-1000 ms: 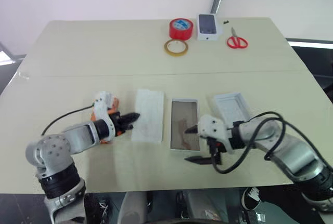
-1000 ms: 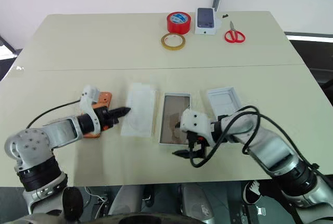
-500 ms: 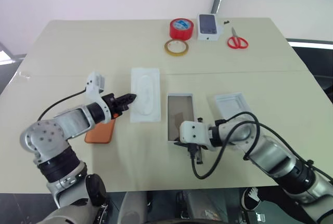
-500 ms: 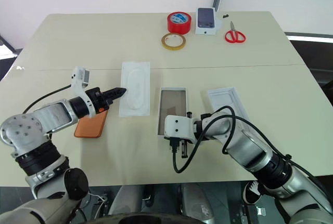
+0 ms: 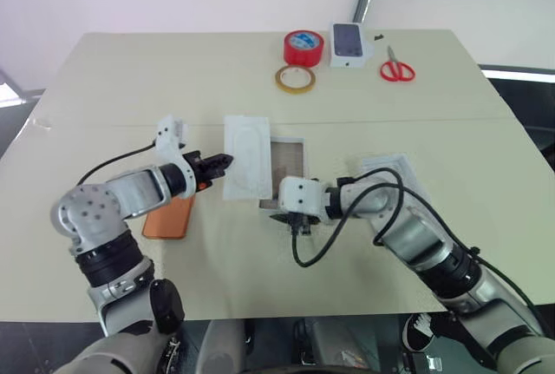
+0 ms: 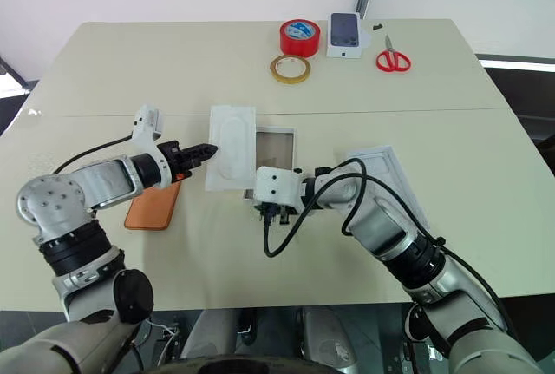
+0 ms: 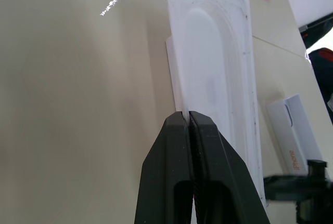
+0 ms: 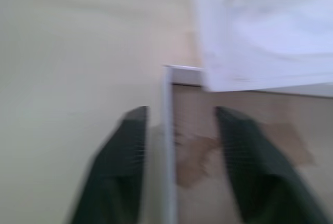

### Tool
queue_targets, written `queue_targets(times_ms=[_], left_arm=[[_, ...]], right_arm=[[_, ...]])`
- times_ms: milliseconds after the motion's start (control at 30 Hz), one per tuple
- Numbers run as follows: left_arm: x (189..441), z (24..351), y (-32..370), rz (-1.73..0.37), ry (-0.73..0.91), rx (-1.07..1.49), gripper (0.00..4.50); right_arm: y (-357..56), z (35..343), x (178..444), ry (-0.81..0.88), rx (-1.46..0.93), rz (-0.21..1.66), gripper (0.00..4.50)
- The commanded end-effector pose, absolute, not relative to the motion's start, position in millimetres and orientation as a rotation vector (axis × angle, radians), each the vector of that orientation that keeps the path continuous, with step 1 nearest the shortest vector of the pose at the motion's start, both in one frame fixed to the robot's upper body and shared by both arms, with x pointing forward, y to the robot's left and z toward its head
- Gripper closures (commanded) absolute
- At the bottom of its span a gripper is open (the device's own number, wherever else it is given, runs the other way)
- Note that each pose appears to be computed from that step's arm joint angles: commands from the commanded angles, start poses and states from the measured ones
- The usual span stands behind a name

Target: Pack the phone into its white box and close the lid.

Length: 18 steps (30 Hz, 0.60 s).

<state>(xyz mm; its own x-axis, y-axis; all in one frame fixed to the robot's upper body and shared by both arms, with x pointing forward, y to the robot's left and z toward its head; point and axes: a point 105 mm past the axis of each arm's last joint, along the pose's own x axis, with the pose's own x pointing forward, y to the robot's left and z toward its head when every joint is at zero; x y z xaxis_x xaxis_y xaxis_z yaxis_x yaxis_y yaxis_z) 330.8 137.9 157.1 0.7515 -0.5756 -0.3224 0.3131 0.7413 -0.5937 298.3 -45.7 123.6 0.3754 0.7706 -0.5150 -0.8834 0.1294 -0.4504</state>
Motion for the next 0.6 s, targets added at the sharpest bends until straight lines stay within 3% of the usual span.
queue_targets(times_ms=[33, 267, 533, 567, 600], left_arm=[[333, 169, 124, -0.557, 0.503, -0.523, 4.5], [334, 159, 97, -0.604, 0.586, -0.494, 4.5], [334, 150, 84, -0.599, 0.636, -0.499, 4.5], [334, 150, 83, -0.601, 0.635, -0.502, 3.85], [334, 150, 83, -0.603, 0.633, -0.503, 3.57]], right_arm=[[-63, 148, 294, 0.118, -0.773, 1.191, 1.63], [-95, 157, 298, 0.153, -0.767, 1.125, 1.63], [-100, 161, 304, 0.141, -0.773, 1.077, 1.63], [-100, 162, 304, 0.139, -0.773, 1.073, 1.56], [-100, 163, 305, 0.137, -0.774, 1.068, 1.56]])
